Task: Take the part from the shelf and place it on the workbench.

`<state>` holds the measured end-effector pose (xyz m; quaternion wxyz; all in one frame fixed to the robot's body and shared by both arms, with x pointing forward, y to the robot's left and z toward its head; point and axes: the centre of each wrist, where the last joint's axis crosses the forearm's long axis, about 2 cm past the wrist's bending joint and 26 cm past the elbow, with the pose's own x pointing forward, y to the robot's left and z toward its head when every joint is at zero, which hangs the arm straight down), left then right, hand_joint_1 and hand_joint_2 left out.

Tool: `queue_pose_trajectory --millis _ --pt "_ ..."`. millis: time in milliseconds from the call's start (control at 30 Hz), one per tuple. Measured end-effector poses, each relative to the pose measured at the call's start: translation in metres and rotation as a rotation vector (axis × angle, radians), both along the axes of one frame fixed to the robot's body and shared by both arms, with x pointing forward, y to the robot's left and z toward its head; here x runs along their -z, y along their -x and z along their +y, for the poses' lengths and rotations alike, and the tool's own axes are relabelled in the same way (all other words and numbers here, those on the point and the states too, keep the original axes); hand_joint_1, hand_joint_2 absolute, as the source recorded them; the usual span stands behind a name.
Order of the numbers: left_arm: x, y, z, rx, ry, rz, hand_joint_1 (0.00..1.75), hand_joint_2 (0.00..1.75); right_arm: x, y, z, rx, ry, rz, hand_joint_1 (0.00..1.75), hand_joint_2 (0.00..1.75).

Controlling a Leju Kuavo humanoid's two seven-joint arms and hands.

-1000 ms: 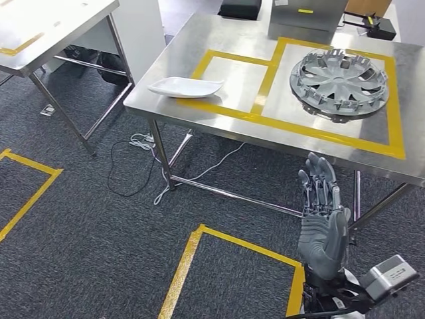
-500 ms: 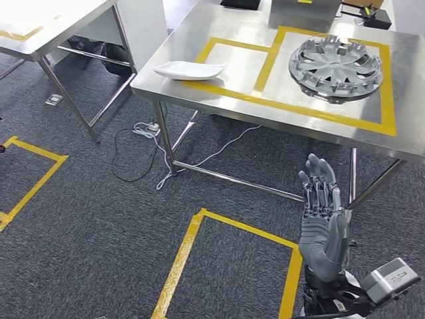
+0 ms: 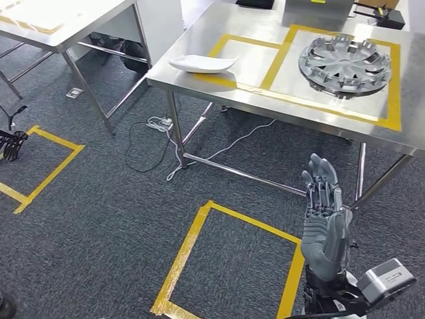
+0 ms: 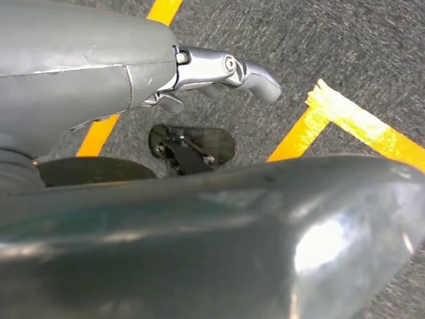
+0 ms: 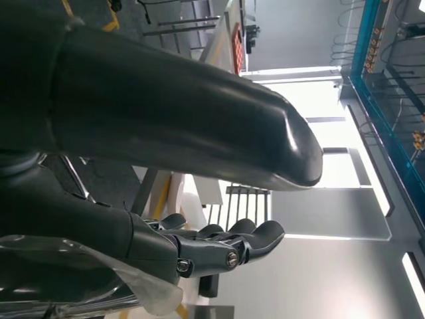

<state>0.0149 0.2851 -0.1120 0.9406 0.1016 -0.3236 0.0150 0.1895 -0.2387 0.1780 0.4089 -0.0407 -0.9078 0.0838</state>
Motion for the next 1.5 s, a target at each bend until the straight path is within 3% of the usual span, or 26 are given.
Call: queue_pose_trajectory --millis 1500 --pt "0.0000 0.0024 -0.0015 -0.010 -0.004 0.005 0.00 0.00 -0.0001 0.0005 0.0023 0.002 -0.002 0.010 0.00 0.00"
